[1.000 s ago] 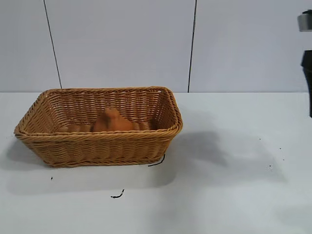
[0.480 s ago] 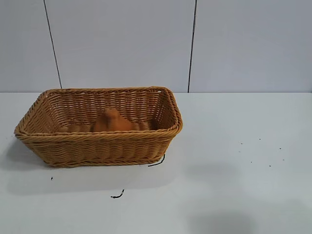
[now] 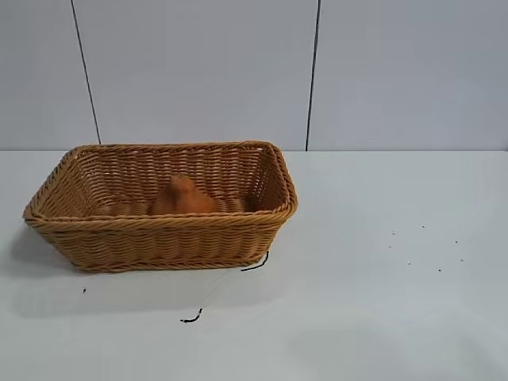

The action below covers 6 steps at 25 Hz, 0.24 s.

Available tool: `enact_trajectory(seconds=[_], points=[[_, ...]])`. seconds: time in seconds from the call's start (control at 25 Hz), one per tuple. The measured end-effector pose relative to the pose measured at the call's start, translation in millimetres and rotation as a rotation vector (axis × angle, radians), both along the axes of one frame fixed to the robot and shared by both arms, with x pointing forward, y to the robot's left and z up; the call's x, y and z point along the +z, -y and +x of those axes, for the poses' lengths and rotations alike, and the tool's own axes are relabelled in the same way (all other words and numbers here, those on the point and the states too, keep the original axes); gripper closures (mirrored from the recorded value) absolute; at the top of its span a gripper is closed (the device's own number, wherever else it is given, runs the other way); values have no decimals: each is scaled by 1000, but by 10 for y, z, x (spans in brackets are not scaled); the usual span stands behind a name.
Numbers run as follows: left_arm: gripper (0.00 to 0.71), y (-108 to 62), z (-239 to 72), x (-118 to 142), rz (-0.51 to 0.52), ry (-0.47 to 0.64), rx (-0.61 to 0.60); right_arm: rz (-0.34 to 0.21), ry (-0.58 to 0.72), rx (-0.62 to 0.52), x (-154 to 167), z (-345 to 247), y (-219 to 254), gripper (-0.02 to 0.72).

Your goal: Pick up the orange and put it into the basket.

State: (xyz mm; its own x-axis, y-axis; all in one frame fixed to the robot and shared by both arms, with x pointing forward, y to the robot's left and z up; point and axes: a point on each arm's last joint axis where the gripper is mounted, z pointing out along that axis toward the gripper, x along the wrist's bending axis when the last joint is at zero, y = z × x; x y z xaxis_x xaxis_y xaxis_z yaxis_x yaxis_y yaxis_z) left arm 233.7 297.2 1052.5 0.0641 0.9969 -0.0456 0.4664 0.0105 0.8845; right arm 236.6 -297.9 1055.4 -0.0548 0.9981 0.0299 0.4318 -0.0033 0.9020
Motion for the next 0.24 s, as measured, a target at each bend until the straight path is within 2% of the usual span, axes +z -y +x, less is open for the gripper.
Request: enact_trajectory(seconds=[0.24], points=[[71,0,0,0,0,0,0,1,10,0,-4,-18,1,36]])
